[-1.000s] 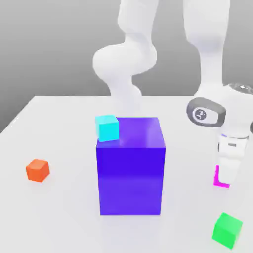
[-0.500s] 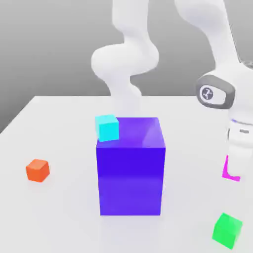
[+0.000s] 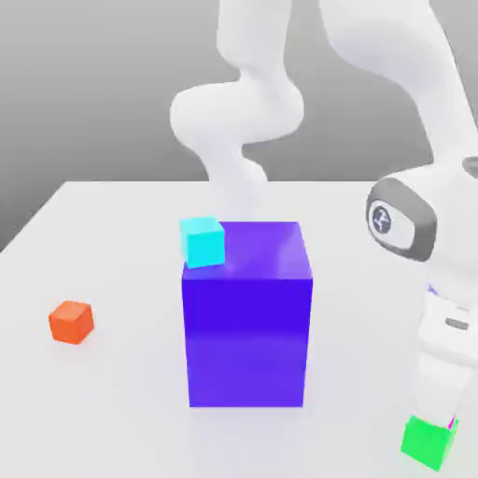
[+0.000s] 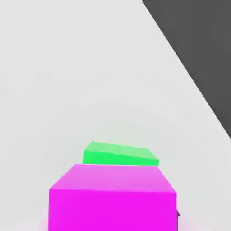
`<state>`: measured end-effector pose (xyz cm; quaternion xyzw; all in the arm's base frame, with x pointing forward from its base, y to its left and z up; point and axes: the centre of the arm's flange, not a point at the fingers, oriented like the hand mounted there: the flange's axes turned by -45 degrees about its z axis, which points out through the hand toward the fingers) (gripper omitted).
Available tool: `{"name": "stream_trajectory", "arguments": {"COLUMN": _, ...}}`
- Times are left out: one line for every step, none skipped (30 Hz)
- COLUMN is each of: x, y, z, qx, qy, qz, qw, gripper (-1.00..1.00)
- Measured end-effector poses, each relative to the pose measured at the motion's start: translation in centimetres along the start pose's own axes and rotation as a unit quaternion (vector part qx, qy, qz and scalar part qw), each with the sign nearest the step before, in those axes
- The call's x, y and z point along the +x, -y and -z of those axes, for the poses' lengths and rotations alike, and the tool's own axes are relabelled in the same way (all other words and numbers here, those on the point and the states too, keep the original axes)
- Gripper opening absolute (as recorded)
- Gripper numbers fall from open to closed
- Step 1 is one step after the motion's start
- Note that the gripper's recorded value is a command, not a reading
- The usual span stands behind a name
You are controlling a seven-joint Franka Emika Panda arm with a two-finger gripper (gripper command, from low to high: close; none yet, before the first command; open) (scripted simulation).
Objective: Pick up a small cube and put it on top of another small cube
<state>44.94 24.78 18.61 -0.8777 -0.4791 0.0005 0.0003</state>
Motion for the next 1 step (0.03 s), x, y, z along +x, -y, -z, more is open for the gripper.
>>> {"name": "stream_trajectory", "arguments": {"x": 0.00, "y": 0.00, "z": 0.00, "qx": 0.000, "qy": 0.000, "qz": 0.000, "qw": 1.000, "gripper": 1.00}}
